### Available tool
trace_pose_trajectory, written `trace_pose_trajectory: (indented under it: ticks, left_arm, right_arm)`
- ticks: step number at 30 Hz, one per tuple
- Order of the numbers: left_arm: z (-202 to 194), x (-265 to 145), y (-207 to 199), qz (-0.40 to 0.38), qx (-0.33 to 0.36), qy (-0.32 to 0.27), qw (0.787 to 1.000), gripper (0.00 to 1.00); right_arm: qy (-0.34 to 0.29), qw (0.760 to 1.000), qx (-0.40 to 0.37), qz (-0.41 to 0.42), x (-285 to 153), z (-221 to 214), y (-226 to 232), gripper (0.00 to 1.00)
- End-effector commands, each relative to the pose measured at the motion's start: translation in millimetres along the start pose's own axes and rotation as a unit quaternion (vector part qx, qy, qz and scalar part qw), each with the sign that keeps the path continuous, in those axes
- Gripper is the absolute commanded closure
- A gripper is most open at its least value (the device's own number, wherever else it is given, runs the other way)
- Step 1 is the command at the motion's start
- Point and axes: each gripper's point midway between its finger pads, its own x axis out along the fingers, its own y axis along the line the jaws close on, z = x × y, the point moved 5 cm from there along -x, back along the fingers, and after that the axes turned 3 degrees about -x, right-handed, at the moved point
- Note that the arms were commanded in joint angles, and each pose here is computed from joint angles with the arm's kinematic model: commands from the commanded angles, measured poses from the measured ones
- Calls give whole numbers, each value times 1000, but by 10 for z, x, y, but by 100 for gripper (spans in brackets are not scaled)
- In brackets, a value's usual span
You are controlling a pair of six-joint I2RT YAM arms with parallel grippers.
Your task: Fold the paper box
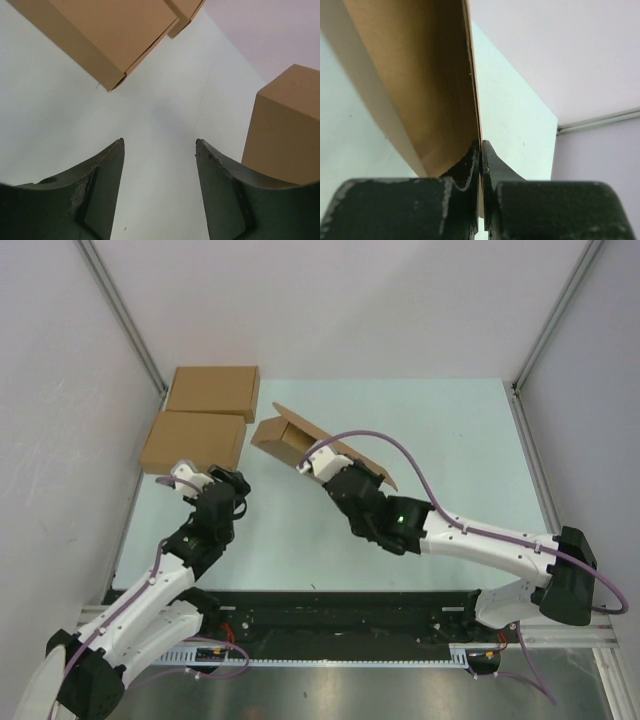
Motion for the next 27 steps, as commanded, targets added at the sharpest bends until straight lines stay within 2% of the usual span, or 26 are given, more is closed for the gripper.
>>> trace_pose_trajectory:
  ticks: [1,5,13,20,24,27]
  left_arm:
    - [468,-75,-167,5,0,-66,998,36]
    - [619,-94,-206,4,-4,-82,997,35]
    - [641,95,-348,-11,-10,-87,996,35]
    - [402,676,-621,-29,-2,-55,998,36]
    - [449,1013,-713,-51,-56,-66,995,37]
    - [477,1277,-883,-74,-61,-67,993,38]
  right_arm:
    - [58,995,17,81,-74,-172,-129,100]
    - [76,994,-5,83,-62,-206,-254,100]
    - [98,982,10,161,-36,-352,-136,100]
    - [107,979,20,174,78,-419,-181,100]
    - [115,977,19,177,185,-427,-232,100]
    - [113,976,15,184,247,-397,-241,100]
